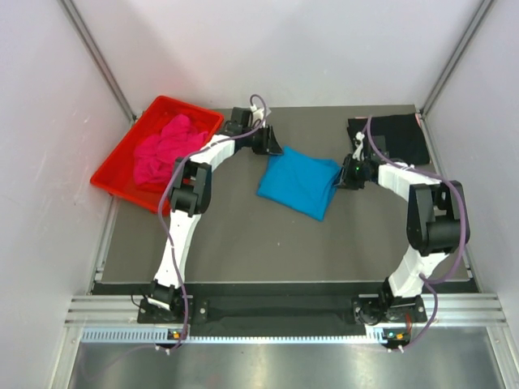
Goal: Fold and stack the t-shirts
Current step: Fold the tshirt
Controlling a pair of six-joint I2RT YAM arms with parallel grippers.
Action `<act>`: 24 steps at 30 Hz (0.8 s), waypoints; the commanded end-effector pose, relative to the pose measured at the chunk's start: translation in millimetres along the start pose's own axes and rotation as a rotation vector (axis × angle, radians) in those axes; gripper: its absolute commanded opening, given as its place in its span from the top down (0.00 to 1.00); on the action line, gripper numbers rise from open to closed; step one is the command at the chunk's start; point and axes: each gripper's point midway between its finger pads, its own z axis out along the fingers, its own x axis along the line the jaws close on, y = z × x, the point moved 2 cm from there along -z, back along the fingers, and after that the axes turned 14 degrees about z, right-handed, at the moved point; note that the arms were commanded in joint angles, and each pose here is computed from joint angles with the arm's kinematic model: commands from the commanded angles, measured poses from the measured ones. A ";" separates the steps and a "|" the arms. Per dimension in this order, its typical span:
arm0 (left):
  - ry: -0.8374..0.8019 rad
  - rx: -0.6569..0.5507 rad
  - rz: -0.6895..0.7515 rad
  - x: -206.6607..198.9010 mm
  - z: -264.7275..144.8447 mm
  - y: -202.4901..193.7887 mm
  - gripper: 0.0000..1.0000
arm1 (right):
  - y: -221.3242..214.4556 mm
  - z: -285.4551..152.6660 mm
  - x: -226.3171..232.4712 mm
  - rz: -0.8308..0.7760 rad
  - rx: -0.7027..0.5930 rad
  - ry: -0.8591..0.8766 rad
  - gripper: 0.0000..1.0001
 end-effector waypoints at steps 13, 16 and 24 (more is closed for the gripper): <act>0.000 -0.078 0.022 0.0 8.5 21.8 1.00 | 23.8 6.1 23.4 0.037 -0.074 0.128 0.84; 0.026 -0.073 0.005 4.7 8.5 20.0 1.00 | 24.2 4.5 24.2 0.040 -0.084 0.132 0.84; 0.064 -0.071 -0.017 12.7 8.8 17.2 1.00 | 23.1 11.0 21.9 0.049 -0.078 0.134 0.75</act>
